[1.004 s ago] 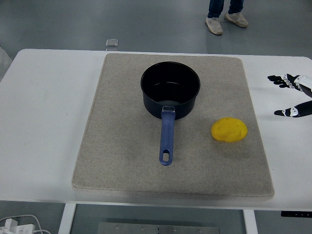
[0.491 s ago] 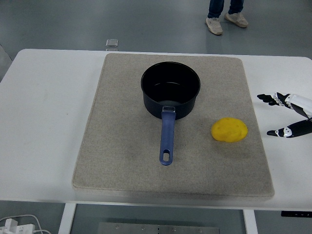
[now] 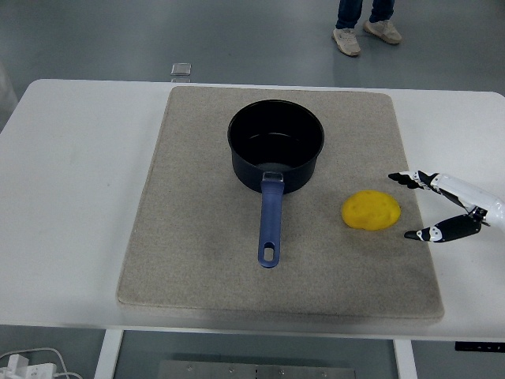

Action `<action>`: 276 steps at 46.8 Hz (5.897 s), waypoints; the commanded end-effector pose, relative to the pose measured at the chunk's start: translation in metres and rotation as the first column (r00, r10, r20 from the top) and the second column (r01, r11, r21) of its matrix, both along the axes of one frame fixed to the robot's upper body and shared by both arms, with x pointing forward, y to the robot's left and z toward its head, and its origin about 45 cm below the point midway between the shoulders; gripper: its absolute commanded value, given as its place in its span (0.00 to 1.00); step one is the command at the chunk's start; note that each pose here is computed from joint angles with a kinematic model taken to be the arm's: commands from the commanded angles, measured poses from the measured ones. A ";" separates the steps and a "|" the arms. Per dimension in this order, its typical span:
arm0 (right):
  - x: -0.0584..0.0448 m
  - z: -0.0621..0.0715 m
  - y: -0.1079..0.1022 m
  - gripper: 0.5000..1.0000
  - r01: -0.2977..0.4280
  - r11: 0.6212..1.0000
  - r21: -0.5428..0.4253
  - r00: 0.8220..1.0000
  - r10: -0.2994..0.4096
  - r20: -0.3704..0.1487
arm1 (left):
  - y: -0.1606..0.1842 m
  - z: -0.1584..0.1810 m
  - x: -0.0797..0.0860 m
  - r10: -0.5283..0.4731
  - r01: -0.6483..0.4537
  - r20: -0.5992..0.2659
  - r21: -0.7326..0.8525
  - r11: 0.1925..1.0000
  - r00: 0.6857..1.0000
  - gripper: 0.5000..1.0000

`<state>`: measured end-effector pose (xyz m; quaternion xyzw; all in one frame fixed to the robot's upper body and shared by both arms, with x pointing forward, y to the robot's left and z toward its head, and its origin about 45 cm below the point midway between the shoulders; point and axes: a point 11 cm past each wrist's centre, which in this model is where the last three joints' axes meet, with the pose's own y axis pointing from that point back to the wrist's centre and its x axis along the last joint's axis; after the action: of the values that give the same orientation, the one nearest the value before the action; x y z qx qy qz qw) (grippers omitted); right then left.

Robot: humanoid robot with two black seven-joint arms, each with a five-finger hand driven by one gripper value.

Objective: Put the potato in the blue pot

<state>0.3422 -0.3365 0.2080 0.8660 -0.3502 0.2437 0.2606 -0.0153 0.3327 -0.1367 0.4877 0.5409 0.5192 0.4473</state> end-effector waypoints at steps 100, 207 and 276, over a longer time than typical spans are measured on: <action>0.016 -0.017 0.042 0.00 -0.061 0.997 -0.048 0.998 0.061 0.009 | 0.000 0.000 0.000 0.000 0.000 0.000 0.000 1.000 1.000 1.00; 0.112 0.160 0.117 0.00 -0.133 0.991 -0.024 0.974 0.136 0.179 | 0.000 0.000 0.000 0.000 0.000 0.000 0.000 1.000 1.000 1.00; 0.138 0.075 0.237 0.00 -0.202 0.973 -0.111 0.975 0.210 0.070 | 0.000 0.000 0.000 0.000 0.000 0.000 0.000 1.000 1.000 1.00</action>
<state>0.4807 -0.0989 0.2845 0.8723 -0.2560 0.3233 0.2629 -0.0152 0.3326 -0.1367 0.4876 0.5408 0.5191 0.4475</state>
